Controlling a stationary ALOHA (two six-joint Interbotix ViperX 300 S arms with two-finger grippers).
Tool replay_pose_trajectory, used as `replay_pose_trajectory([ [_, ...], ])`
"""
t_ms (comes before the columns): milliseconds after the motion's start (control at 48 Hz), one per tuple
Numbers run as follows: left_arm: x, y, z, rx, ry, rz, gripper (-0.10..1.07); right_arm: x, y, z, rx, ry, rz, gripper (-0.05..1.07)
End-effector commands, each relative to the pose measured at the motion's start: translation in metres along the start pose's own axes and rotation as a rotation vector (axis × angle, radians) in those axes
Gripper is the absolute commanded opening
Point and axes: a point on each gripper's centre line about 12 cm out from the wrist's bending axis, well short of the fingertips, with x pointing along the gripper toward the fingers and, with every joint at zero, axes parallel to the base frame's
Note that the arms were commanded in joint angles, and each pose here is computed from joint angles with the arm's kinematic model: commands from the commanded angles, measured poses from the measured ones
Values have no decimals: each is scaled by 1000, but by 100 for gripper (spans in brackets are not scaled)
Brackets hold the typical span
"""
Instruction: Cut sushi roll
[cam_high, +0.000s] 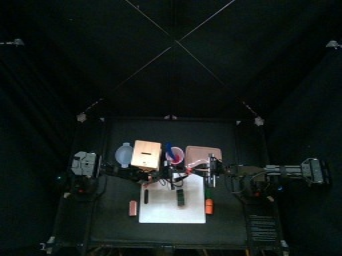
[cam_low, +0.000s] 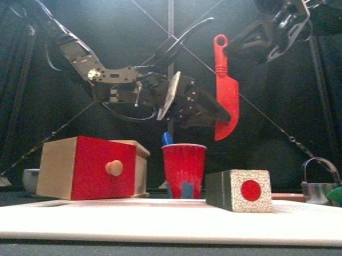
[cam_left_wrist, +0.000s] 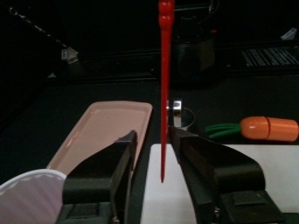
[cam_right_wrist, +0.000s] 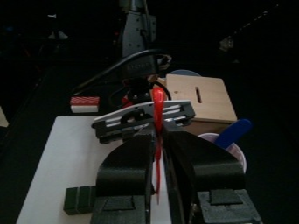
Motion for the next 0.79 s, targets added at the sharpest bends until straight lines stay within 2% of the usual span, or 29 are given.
replay_pose_trajectory([
  [0, 6, 0, 16, -7, -49, 6, 71, -1, 0, 10, 3, -33, 2, 56],
  [375, -7, -4, 17, -4, -32, -14, 55, -1, 1, 2, 9, -14, 3, 56],
  [542, -29, -6, 13, -1, 16, -38, 50, -2, 4, -13, 64, 22, 11, 56],
  [771, -62, -2, 22, -4, 81, -78, 49, -5, 17, -41, 145, 95, 42, 56],
])
